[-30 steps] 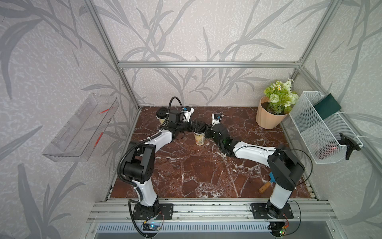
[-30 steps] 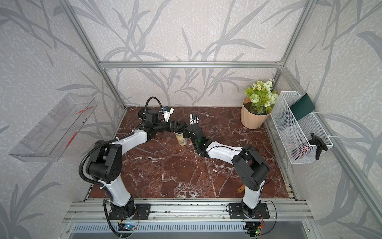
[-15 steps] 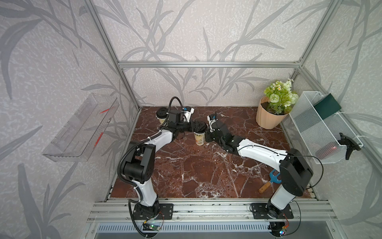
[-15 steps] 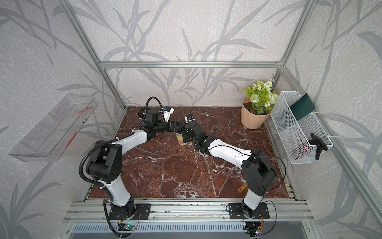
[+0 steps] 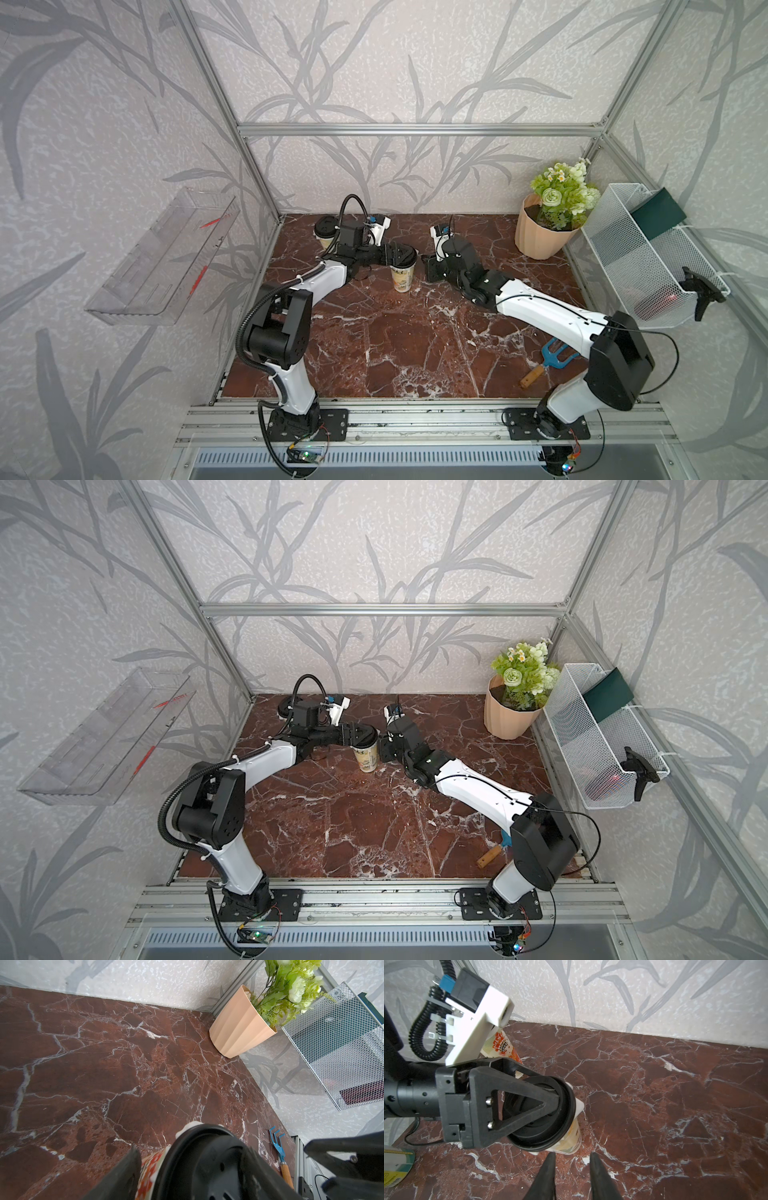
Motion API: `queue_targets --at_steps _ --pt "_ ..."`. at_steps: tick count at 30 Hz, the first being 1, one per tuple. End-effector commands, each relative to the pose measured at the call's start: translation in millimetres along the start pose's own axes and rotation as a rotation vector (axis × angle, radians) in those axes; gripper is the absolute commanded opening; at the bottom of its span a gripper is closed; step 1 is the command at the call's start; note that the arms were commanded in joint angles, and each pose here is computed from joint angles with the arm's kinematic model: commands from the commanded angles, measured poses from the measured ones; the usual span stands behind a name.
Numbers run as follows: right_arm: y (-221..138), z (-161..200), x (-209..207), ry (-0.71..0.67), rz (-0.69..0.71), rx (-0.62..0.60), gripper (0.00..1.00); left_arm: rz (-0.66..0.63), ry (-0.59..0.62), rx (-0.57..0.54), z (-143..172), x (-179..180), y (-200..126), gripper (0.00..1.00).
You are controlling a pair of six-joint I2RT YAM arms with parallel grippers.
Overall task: Put the leak-proof paper on the milk tea cups
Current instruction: Secure the cup lid on the cup.
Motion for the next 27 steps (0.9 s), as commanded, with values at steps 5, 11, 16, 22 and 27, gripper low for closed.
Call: queue_targets --at_steps 5,11,16,22,27 --pt "-1.4 9.5 -4.3 0.023 -0.016 0.008 0.36 -0.195 -0.143 0.229 57.5 37.8 -2.3 0.81" --pt "1.3 13.5 -5.4 0.032 -0.024 0.019 0.38 -0.214 -0.135 0.213 43.1 33.1 -8.7 0.85" --pt "3.5 17.3 -9.0 0.039 -0.019 0.028 0.39 -0.214 -0.125 0.191 30.6 27.5 -12.9 0.90" --pt "4.5 18.7 -11.0 0.045 -0.022 0.034 0.39 -0.223 -0.120 0.169 16.1 23.5 -18.4 0.92" --pt "6.3 20.6 -12.7 0.051 -0.021 0.040 0.40 -0.223 -0.115 0.151 4.7 19.7 -23.7 0.94"
Point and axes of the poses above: each gripper's point midway between its finger pads, its own y axis out along the fingers, its own x axis along the line the jaws close on, z = x × y, the point moved 6 cm from there along -y, back along the fingers, and after that the axes turned 4 degrees about -y, right-handed, at the moved point
